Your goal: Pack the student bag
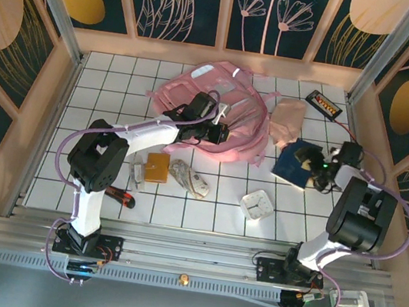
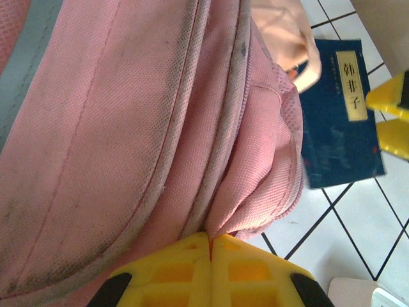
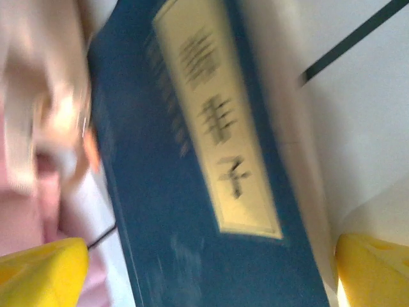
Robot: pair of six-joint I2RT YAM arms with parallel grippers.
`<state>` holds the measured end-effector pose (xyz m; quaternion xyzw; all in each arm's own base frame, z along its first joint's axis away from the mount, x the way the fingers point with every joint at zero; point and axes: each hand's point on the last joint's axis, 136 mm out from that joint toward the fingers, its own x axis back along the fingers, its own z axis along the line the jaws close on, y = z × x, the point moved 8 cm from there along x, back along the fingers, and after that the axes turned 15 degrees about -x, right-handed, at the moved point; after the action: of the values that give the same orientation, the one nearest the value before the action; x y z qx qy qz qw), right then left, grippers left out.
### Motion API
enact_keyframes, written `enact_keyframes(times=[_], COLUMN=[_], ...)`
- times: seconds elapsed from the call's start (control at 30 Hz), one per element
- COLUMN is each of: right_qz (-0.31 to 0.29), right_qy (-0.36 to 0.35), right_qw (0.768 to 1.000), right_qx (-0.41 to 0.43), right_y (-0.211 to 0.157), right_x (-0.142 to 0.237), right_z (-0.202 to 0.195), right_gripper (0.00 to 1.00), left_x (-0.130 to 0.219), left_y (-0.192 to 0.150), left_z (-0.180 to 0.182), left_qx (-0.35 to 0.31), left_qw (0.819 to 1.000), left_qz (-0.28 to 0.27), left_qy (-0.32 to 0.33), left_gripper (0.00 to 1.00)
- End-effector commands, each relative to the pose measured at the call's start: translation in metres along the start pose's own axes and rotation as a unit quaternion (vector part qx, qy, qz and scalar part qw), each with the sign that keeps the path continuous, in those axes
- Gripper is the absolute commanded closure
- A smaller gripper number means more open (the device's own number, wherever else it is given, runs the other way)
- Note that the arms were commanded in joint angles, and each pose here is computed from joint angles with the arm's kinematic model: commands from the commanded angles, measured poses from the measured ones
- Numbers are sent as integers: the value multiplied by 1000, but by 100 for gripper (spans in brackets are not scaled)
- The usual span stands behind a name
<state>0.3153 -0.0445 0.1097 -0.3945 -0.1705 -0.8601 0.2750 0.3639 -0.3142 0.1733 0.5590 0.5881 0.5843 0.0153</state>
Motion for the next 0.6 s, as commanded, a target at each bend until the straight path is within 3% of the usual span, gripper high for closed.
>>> enact_keyframes(times=[0.0,0.2,0.57], right_qz=[55,-8,-34], right_qy=[17,-28,26], right_qw=[998,999,999], right_qx=[-14,-44,-8], right_y=[-41,-23,-14], right_x=[9,20,5], right_z=[10,-14,10], right_gripper=[1,2,10], left_x=[2,-7,-8], left_y=[16,17,12], left_z=[2,5,7], left_qx=[-1,-7,-14], left_qw=[999,1000,1000], left_qz=[-37,-31,-21], left_qy=[3,1,10], left_gripper=[99,99,99])
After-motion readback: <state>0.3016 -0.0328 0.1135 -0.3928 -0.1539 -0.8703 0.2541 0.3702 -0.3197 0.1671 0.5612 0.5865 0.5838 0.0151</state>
